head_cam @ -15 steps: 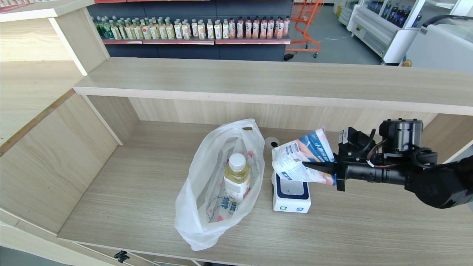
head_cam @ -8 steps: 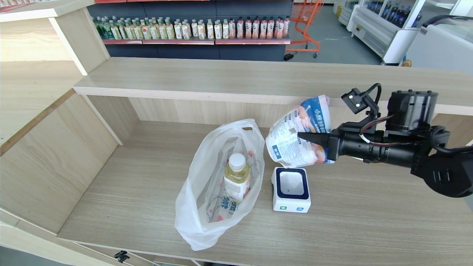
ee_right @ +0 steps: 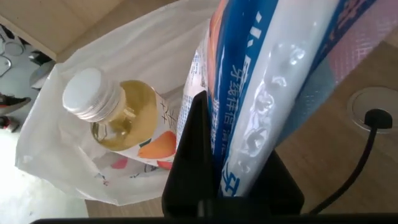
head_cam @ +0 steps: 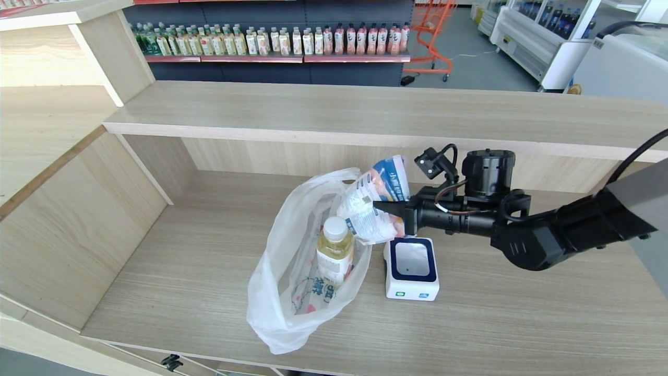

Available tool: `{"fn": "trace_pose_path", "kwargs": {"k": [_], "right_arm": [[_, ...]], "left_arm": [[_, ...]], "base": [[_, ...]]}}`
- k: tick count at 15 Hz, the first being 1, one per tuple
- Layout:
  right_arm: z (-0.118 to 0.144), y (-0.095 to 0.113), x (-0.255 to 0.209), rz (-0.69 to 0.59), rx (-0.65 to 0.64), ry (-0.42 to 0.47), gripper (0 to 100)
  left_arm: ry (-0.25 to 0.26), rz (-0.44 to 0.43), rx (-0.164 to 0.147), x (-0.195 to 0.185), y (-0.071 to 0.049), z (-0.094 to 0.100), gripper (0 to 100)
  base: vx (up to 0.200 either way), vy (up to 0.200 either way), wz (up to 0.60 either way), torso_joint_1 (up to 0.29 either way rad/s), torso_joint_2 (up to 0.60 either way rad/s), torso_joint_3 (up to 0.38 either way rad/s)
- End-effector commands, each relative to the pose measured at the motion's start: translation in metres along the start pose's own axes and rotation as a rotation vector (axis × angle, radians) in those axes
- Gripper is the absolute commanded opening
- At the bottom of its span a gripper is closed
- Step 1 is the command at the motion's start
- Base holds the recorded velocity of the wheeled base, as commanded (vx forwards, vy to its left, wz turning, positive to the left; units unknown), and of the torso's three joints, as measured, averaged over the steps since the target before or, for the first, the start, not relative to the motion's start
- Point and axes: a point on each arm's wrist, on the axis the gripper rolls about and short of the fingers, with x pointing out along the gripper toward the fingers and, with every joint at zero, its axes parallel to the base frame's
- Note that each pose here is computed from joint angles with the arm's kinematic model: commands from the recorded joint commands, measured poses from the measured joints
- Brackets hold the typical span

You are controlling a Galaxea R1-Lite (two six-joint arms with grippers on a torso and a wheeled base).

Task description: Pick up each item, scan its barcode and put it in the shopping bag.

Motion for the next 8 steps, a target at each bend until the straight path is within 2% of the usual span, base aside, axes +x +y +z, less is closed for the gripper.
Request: {"fn": "trace_pose_path", "kwargs": {"k": [1, 4, 5, 6, 8], "right_arm": [[-0.028, -0.008, 0.023, 0.014, -0.013, 0.04, 0], [-0.033, -0.014, 0.038, 0.02, -0.053, 0.035, 0], [-0.032, -0.014, 0.041, 0.024, -0.058, 0.028, 100], [-0.03, -0.013, 0.042, 0.023, -0.055, 0.023, 100], [-0.009, -0.004, 0.038, 0.034, -0.004, -0.022, 100]], "left_arm": [[0.0, 0.001, 0.0, 0.0, 0.0, 0.0, 100], [0.002, 0.001, 0.0, 0.0, 0.0, 0.0, 100], [0.0, 0.001, 0.0, 0.0, 0.0, 0.0, 100], [0.002, 0.001, 0.0, 0.0, 0.0, 0.0, 100], [0.002, 0.001, 0.0, 0.0, 0.0, 0.0, 100]], "base": [[0.0, 0.0, 0.0, 0.0, 0.0, 0.0], [0.0, 0.0, 0.0, 0.0, 0.0, 0.0], [0.0, 0.0, 0.0, 0.0, 0.0, 0.0], [0.0, 0.0, 0.0, 0.0, 0.0, 0.0], [0.0, 0.0, 0.0, 0.0, 0.0, 0.0]]}}
